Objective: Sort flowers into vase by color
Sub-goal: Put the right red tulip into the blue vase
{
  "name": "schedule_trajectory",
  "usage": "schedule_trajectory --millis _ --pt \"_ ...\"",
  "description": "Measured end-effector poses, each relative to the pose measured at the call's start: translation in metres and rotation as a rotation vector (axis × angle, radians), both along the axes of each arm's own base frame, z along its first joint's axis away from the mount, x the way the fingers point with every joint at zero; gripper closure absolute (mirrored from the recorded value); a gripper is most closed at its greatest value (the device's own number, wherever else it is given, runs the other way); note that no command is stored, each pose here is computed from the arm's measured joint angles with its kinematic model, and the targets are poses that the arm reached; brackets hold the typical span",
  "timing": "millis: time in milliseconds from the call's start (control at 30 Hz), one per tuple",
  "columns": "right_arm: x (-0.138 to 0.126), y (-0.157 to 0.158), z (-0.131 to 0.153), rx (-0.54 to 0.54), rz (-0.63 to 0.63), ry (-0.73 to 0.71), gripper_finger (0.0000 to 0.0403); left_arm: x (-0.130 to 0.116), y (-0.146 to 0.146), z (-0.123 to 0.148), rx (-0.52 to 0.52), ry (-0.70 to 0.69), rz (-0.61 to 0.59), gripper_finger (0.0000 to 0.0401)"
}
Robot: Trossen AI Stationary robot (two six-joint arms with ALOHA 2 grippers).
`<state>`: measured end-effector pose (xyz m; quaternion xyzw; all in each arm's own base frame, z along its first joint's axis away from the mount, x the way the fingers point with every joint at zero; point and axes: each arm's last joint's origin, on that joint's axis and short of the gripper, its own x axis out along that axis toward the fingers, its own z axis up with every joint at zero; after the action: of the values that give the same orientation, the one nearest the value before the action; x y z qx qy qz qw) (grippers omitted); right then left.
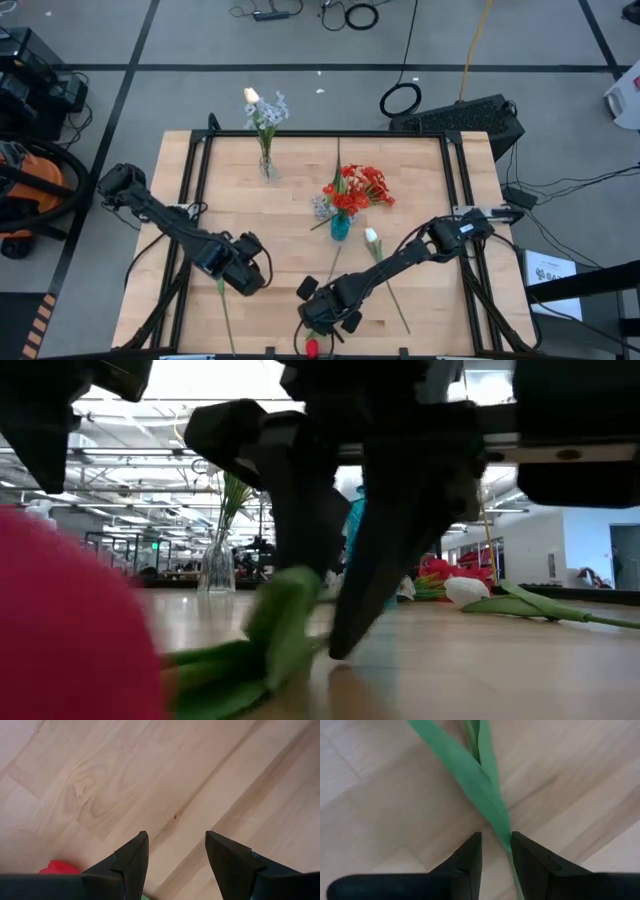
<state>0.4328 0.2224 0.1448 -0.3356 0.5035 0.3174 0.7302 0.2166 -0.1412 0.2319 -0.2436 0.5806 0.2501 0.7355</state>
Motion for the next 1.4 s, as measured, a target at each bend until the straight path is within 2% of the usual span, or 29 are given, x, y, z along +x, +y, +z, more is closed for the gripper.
schedule_trajectory --millis 133,333,533,667,733,867,967,1133,1267,1400 --pt "0.003 0.001 -0.006 0.018 -0.038 -0.004 0.0318 -0.004 -0.006 0.0 0.002 -0.009 -0.004 0.0201" --pt "-0.002 0.005 -0.009 0.041 -0.165 0.054 0.0392 -0.008 -0.015 0.0 -0.005 -0.03 -0.036 0.0201" --pt "-0.012 0.0 0.005 0.049 -0.518 0.094 0.04 -0.008 -0.025 0.002 -0.008 -0.115 -0.041 0.0201" --pt "-0.022 0.004 0.03 0.007 -0.722 -0.034 0.0401 -0.009 -0.032 0.003 -0.026 -0.151 -0.062 0.0201" --pt "-0.034 0.009 0.037 -0.051 -0.771 -0.055 0.0402 -0.011 -0.035 0.003 -0.033 -0.158 -0.069 0.0201" --pt "-0.06 0.017 0.032 -0.128 -0.828 -0.043 0.0402 -0.015 -0.04 0.003 -0.05 -0.161 -0.043 0.0201" --pt "-0.078 0.014 0.036 -0.089 -0.918 -0.086 0.0402 -0.018 -0.043 0.003 -0.059 -0.163 -0.037 0.0201" --pt "-0.115 0.002 0.043 0.025 -1.096 -0.239 0.0403 -0.021 -0.047 0.003 -0.068 -0.169 -0.03 0.0201" --pt "-0.144 -0.019 0.068 0.162 -1.223 -0.497 0.0402 -0.021 -0.047 0.003 -0.053 -0.186 -0.028 0.0201" --pt "-0.167 -0.045 0.095 0.261 -1.288 -0.765 0.0402 -0.019 -0.044 0.004 0.006 -0.223 -0.023 0.0201"
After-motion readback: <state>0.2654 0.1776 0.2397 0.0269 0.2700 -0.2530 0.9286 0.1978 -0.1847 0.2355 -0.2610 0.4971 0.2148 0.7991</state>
